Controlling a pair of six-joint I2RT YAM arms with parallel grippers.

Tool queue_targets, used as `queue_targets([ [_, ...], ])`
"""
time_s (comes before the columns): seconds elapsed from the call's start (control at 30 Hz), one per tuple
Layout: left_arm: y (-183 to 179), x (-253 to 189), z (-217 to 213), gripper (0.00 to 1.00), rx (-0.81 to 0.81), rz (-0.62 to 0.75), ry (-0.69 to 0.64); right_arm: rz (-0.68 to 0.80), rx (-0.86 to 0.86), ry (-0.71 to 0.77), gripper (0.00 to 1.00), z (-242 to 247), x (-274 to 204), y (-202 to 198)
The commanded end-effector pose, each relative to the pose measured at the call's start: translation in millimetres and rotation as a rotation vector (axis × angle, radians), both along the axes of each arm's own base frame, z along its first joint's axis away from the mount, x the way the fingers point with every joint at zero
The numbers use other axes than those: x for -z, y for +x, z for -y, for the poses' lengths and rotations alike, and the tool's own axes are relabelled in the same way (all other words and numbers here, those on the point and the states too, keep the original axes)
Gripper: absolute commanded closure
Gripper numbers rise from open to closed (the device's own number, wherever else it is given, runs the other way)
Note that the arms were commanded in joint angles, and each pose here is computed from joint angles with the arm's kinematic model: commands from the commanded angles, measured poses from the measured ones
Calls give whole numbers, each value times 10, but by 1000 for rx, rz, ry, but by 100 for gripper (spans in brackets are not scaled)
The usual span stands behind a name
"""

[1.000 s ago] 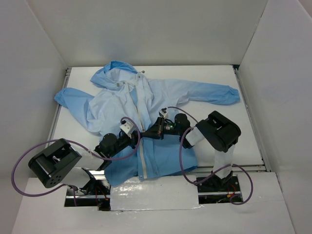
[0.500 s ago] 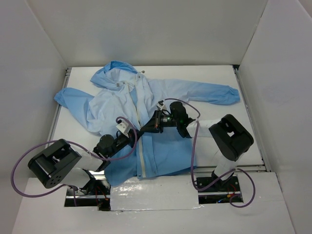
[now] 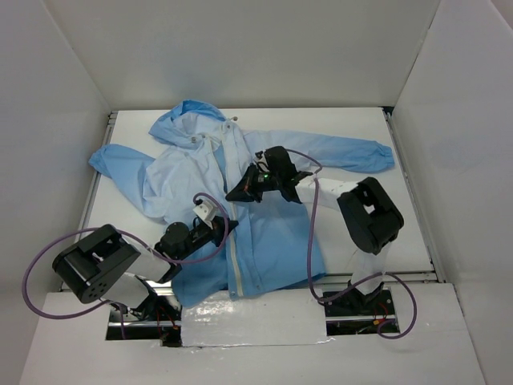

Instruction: Zip up the jacket

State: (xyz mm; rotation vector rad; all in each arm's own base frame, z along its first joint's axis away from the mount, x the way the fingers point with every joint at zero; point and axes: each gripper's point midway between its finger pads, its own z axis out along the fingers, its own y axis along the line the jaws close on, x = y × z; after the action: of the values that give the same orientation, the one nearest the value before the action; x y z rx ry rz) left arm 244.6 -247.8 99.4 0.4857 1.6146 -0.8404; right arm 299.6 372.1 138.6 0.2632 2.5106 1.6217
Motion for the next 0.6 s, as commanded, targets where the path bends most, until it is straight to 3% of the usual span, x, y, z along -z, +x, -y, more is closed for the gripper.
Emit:
queue_targets([
  [0.0,-372,-1148,149,100,181,374,-299,111,124,-24,100,31,-29,615],
  [0.1,-404,-1153,154,100,196,377,-297,99,148,-58,100,39,69,919],
  [0.13,-413,-1153,155,100,199,376,-299,133,156,-43,100,-1,-93,1078],
  [0.37,-532,-1168,227,100,281,383,-300,64,239,-149,100,107,214,1720],
  [0.57,-636,-1225,258,100,339,399,-306,63,317,-132,100,263,196,2189],
])
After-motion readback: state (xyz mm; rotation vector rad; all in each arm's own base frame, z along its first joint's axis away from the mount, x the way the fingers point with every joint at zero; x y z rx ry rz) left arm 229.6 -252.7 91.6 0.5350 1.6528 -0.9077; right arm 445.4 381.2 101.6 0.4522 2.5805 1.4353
